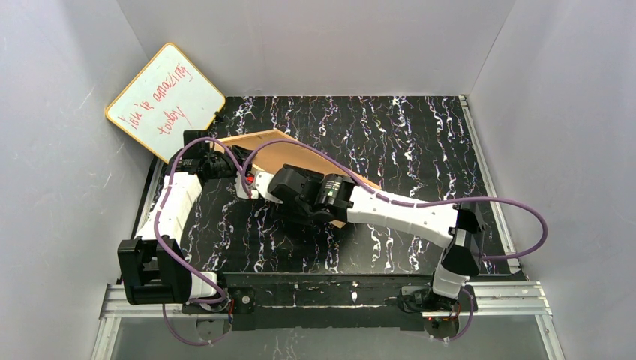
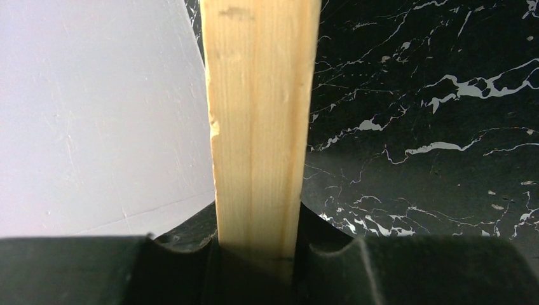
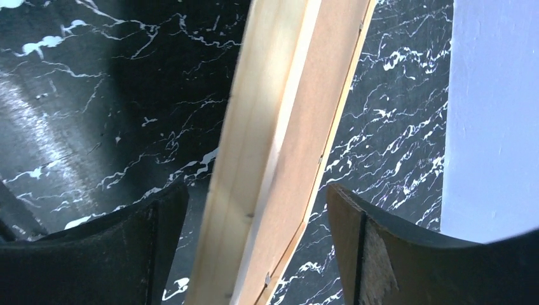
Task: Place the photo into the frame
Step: Turn over the photo frame at the center of the board.
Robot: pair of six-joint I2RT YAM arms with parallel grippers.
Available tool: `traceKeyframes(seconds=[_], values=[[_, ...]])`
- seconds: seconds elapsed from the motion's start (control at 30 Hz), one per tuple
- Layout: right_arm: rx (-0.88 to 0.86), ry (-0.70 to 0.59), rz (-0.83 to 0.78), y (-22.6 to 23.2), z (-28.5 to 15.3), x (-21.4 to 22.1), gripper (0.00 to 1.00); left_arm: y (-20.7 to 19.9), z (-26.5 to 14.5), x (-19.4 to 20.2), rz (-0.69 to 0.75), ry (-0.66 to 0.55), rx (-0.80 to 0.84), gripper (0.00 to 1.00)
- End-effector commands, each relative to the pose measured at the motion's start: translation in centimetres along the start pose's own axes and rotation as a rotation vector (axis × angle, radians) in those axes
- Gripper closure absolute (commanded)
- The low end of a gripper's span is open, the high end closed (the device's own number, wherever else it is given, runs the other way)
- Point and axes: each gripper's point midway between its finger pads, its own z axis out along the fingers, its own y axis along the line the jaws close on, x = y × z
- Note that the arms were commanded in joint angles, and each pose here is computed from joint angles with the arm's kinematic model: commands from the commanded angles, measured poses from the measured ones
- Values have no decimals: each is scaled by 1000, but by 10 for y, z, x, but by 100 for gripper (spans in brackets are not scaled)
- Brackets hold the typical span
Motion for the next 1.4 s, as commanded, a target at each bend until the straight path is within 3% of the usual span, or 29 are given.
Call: traceKeyframes(seconds=[0.0,0.17,0.4,0.47,0.6,0.63,0.7,0.9,1.1,1.37], values=[[74,-61,42,-23,11,-12,17,45,-17,-29,76,-80,-124,97],[86,-92,77,-26,16,-16,32,46,-17,-29,72,-84,-127,96],[121,-83,134,-32,19,-23,63,50,-18,-27,66,-80,-130,92],[146,-96,157,-39,16,-28,69,52,-19,-28,66,-79,-135,75],[174,-147,217,-56,3,-43,72,59,-25,-30,67,-63,-164,8],[170,-158,242,-60,1,-46,72,62,-27,-30,64,-60,-176,3],[138,-173,307,-69,-3,-52,73,73,-33,-31,29,-53,-218,2],[54,-231,526,-113,-12,-66,73,132,-69,-15,-371,-68,-476,2],[13,-294,802,-172,-25,-63,72,172,-112,8,-727,-167,-673,2],[-247,-389,1270,-232,-40,-28,76,145,-109,39,-1219,-216,-579,2]])
